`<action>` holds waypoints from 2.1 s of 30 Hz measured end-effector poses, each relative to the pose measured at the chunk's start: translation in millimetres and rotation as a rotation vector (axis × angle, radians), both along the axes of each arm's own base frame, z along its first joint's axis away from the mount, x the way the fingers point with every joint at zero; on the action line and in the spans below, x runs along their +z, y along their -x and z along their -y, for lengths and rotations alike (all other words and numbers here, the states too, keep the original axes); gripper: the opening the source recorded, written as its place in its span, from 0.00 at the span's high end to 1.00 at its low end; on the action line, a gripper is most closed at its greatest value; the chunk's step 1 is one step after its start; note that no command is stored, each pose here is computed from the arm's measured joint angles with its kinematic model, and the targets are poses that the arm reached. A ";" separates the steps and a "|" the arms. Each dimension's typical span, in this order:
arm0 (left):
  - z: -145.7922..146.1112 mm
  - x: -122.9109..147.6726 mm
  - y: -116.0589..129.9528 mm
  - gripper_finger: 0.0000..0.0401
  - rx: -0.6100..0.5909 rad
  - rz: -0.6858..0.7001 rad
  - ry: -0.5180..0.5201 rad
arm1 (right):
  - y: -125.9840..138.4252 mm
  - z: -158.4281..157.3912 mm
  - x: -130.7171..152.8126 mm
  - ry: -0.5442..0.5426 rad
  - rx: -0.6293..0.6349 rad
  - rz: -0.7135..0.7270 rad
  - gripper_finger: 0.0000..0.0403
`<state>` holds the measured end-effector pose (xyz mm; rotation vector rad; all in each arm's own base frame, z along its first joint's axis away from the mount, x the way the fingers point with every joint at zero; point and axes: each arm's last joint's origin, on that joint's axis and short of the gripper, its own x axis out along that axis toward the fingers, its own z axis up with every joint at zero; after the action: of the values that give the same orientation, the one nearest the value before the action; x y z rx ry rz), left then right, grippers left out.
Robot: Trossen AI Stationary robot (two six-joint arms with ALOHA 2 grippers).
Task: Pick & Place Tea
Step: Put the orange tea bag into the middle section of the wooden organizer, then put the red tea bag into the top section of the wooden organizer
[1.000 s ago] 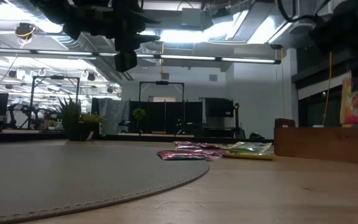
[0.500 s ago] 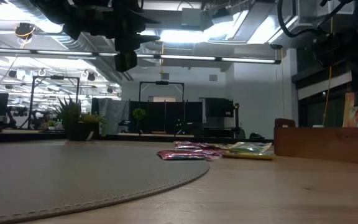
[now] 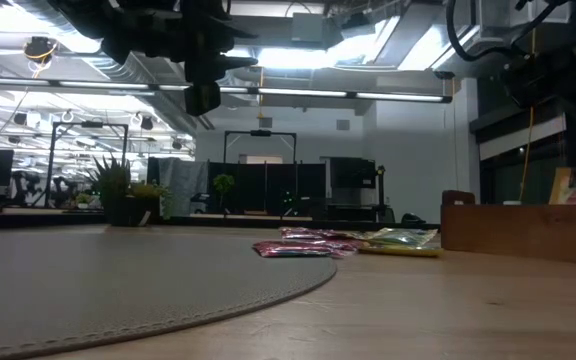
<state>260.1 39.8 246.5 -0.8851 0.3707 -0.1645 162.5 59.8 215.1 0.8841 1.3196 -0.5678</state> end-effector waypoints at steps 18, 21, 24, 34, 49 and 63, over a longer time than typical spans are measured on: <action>0.0 -0.1 0.0 0.71 0.000 -0.001 0.000 | 3.4 2.3 5.0 0.034 -0.055 -0.033 0.71; 0.0 -0.3 0.1 0.71 0.000 -0.002 0.000 | -7.9 -1.2 11.2 0.003 -0.063 0.087 0.71; 0.1 -2.2 0.6 0.71 -0.003 -0.017 -0.016 | -25.2 -5.8 18.0 -0.029 -0.092 0.278 0.72; -0.7 -13.9 4.8 0.72 0.009 -0.120 -0.100 | -85.7 -22.5 3.7 -0.035 -0.233 0.587 0.72; -1.5 -23.0 9.1 0.96 -0.018 -0.180 -0.294 | -176.2 -31.9 -22.9 -0.167 -0.294 0.568 0.72; 27.1 -33.0 8.7 1.00 -0.176 -0.222 -0.441 | -218.9 -44.3 -47.5 -0.167 -0.235 0.383 0.78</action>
<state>251.4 12.7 213.5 -0.4338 0.6640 -0.1391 381.4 104.1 167.6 1.2301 0.9303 -0.4440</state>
